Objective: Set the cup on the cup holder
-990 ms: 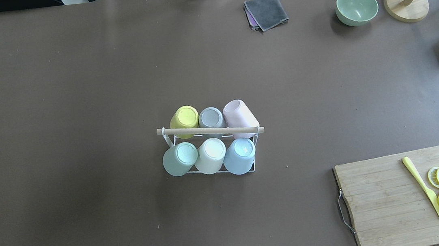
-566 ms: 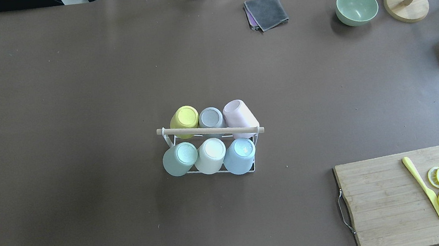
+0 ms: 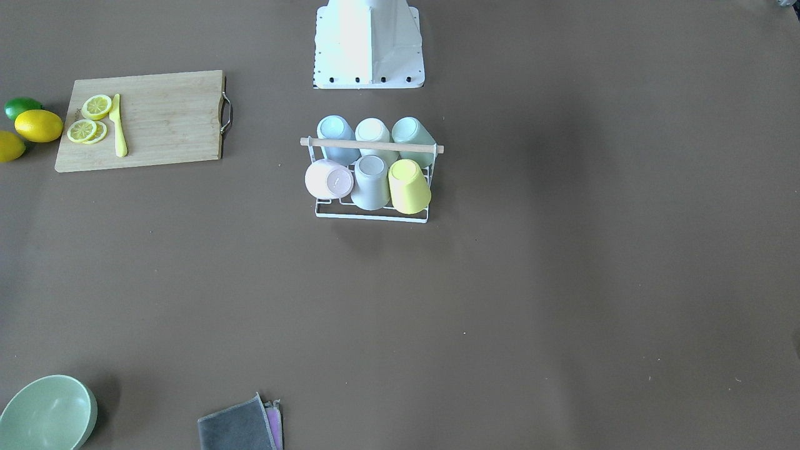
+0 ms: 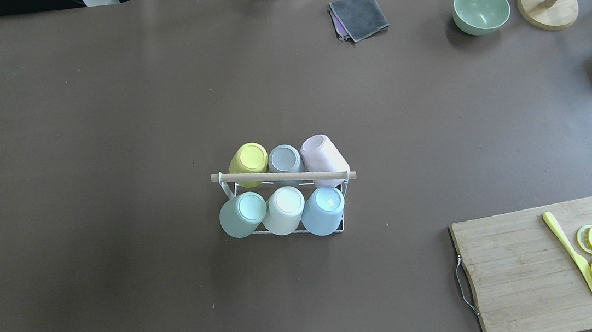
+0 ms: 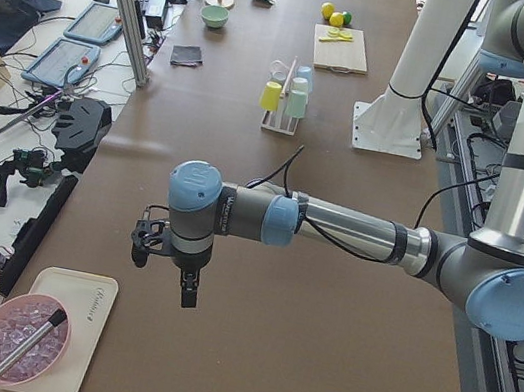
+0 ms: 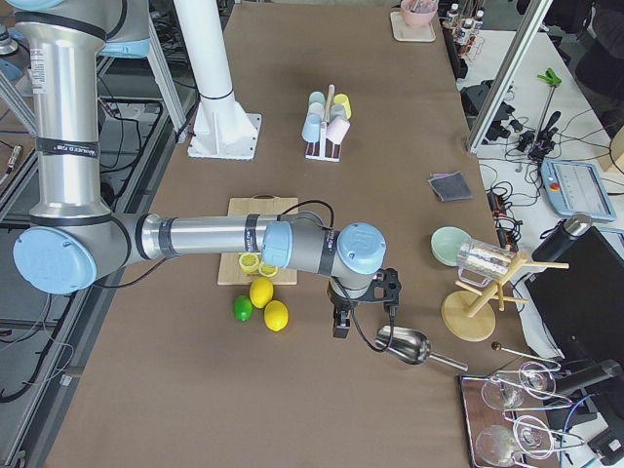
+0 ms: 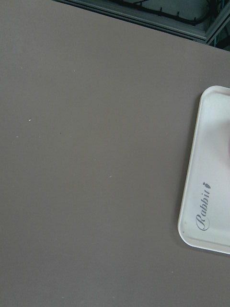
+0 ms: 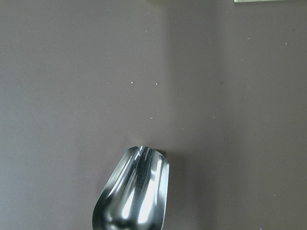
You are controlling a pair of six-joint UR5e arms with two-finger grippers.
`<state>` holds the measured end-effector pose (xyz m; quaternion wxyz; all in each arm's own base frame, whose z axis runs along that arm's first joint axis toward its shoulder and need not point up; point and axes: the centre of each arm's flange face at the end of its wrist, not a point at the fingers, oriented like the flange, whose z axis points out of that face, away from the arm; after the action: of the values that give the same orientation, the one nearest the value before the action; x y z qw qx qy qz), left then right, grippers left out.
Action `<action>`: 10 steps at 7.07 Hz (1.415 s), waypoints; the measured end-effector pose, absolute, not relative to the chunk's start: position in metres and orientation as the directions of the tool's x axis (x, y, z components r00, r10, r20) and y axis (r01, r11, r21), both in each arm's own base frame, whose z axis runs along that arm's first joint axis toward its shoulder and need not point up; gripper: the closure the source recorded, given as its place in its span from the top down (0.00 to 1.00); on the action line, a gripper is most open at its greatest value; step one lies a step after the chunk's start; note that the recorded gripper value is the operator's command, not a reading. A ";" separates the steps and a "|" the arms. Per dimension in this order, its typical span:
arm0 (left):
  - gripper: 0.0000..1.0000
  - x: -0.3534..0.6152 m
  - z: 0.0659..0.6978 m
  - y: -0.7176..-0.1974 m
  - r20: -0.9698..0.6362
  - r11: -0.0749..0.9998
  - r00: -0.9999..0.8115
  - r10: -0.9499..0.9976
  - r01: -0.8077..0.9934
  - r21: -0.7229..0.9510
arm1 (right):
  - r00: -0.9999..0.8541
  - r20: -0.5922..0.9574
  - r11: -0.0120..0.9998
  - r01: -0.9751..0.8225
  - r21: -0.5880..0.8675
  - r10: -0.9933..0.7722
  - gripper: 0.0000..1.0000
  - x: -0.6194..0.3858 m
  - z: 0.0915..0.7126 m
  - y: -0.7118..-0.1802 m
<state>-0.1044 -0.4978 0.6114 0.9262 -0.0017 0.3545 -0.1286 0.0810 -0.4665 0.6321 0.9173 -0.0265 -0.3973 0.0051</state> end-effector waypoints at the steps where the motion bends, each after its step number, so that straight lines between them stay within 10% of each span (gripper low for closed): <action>1: 0.98 -0.100 0.607 -0.499 -0.694 0.969 0.682 -0.231 0.229 -0.097 | 0.685 0.727 0.999 0.005 -0.053 0.035 1.00 0.084 0.632 -0.466; 10: 0.98 -0.091 0.596 -0.485 -0.706 0.992 0.704 0.076 0.015 0.122 | 0.686 0.726 0.998 0.001 -0.061 0.044 1.00 0.087 0.637 -0.462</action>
<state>-0.0909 -0.4849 0.5957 0.9211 0.0591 0.3845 0.0166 0.0867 -0.4622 0.6365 0.9178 -0.0280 -0.3960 0.0117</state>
